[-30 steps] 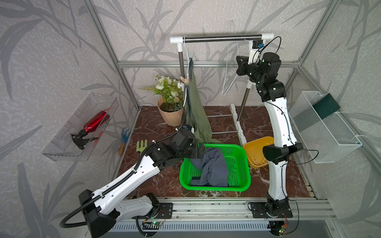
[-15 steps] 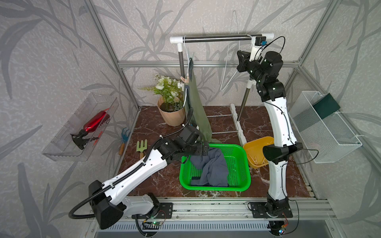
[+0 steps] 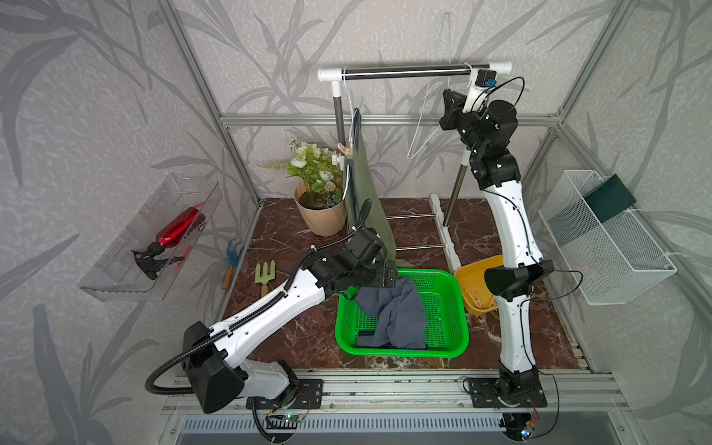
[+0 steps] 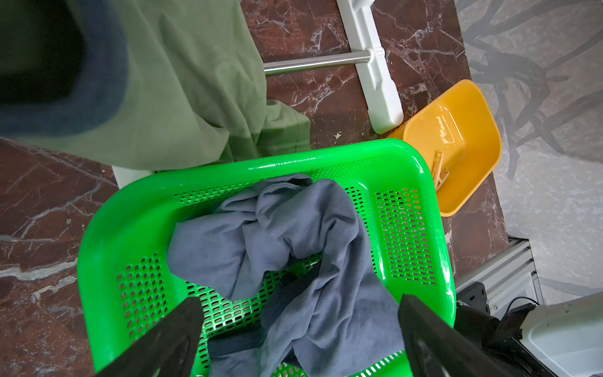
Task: Remove the clothespins securing tank tops to the hanger
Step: Place the hanger on the clothesline.
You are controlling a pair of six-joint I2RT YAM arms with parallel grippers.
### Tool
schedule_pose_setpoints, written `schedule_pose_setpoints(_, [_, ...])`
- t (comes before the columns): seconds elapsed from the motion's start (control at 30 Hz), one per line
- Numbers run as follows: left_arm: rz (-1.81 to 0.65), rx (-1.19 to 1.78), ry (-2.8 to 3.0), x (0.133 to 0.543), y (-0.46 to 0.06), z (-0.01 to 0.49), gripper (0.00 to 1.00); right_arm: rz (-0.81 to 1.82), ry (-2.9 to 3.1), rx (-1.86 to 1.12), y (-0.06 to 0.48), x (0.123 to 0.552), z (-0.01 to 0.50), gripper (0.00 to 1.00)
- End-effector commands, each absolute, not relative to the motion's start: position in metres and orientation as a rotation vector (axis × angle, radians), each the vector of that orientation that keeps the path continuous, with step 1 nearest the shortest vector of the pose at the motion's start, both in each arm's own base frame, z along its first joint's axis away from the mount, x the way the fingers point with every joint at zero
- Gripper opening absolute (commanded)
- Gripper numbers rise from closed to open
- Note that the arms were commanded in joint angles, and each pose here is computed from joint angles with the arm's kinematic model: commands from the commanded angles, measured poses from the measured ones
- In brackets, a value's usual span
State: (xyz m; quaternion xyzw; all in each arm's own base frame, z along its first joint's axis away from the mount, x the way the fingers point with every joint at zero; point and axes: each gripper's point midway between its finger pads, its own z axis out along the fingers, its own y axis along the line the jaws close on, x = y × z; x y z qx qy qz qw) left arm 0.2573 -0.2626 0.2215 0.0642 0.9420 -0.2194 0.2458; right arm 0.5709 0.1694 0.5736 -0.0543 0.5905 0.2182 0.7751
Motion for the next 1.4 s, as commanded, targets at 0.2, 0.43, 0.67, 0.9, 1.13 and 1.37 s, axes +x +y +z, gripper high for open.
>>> schedule_pose_setpoints(0.2, [-0.662, 0.147, 2.580, 0.263, -0.275, 0.224, 0.94, 0.458, 1.269, -0.100, 0.162, 0.579, 0.570, 0.09])
schedule_pose_setpoints(0.43, [-0.669, 0.151, 2.598, 0.265, -0.281, 0.217, 0.93, 0.467, 1.300, -0.130, 0.169, 0.584, 0.559, 0.29])
schedule_pose_setpoints(0.67, [-0.691, 0.159, 2.611, 0.268, -0.289, 0.210, 0.92, 0.469, 1.321, -0.173, 0.174, 0.580, 0.555, 0.35])
schedule_pose_setpoints(0.9, [-0.643, 0.199, 2.561, 0.269, -0.282, 0.219, 0.92, 0.416, 1.378, -0.249, 0.182, 0.545, 0.567, 0.70])
schedule_pose_setpoints(1.13, [-0.594, 0.245, 2.505, 0.265, -0.270, 0.231, 0.91, 0.345, 1.423, -0.216, 0.162, 0.489, 0.579, 1.00])
schedule_pose_setpoints(1.37, [-0.609, 0.228, 2.437, 0.255, -0.253, 0.247, 0.91, 0.275, 1.417, -0.207, 0.138, 0.399, 0.587, 0.99])
